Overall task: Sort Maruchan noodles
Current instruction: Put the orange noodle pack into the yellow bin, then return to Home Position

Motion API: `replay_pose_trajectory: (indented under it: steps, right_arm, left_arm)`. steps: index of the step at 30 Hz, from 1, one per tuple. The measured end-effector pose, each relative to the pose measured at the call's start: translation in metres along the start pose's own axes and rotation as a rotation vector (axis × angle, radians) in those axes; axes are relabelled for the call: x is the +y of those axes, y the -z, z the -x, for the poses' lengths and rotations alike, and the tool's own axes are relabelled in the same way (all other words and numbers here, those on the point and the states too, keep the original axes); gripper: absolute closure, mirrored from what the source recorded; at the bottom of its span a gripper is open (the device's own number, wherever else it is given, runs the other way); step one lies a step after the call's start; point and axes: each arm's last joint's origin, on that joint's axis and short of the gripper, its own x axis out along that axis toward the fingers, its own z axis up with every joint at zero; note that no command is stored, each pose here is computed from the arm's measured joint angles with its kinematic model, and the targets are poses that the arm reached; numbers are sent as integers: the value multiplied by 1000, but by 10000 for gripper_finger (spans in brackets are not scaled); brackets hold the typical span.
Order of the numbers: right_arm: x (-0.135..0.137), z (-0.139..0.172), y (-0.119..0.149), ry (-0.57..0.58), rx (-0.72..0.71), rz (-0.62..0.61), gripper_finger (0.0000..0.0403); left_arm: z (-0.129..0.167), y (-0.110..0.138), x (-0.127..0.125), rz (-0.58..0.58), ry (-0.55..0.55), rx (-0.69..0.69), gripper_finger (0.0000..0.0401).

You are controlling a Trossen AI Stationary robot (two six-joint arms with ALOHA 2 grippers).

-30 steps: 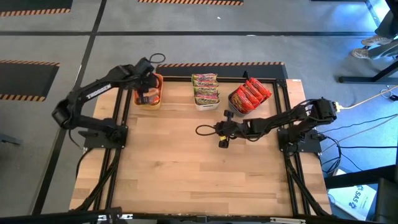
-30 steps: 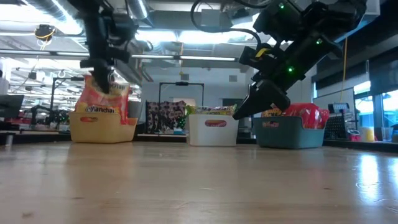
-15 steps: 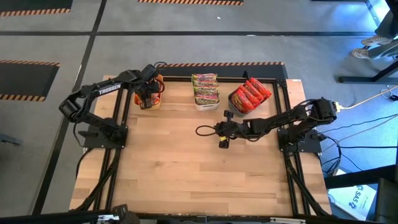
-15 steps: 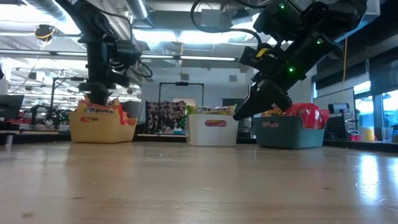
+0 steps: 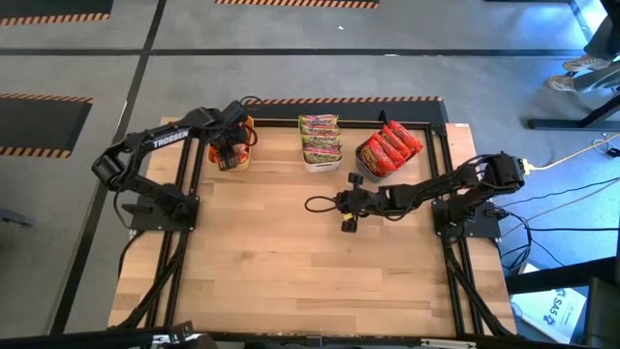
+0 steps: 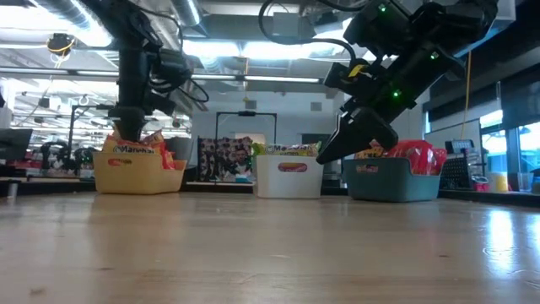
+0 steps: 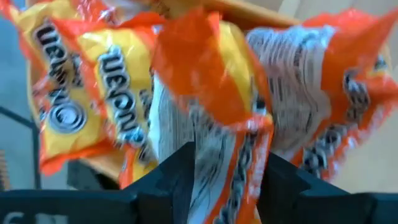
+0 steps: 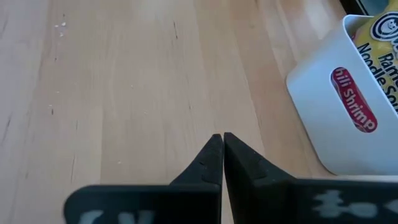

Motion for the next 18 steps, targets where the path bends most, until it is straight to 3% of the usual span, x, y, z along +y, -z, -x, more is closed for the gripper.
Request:
replay_pose_trajectory:
  steps: [9, 12, 15, 18]
  right_arm:
    - [0, 0, 0, 1, 1, 0, 403]
    - [0, 0, 0, 1, -1, 0, 403]
    - [-2, 4, -5, -9, -21, -7, 403]
    - [-8, 19, -16, -59, -82, -28, 403]
  left_arm:
    - [38, -1, 1, 30, -36, -123, 265]
    - [59, 5, 1, 95, -66, -226, 266]
    - [74, 10, 2, 233, -71, -337, 266]
    - [82, 10, 1, 302, 20, -451, 266]
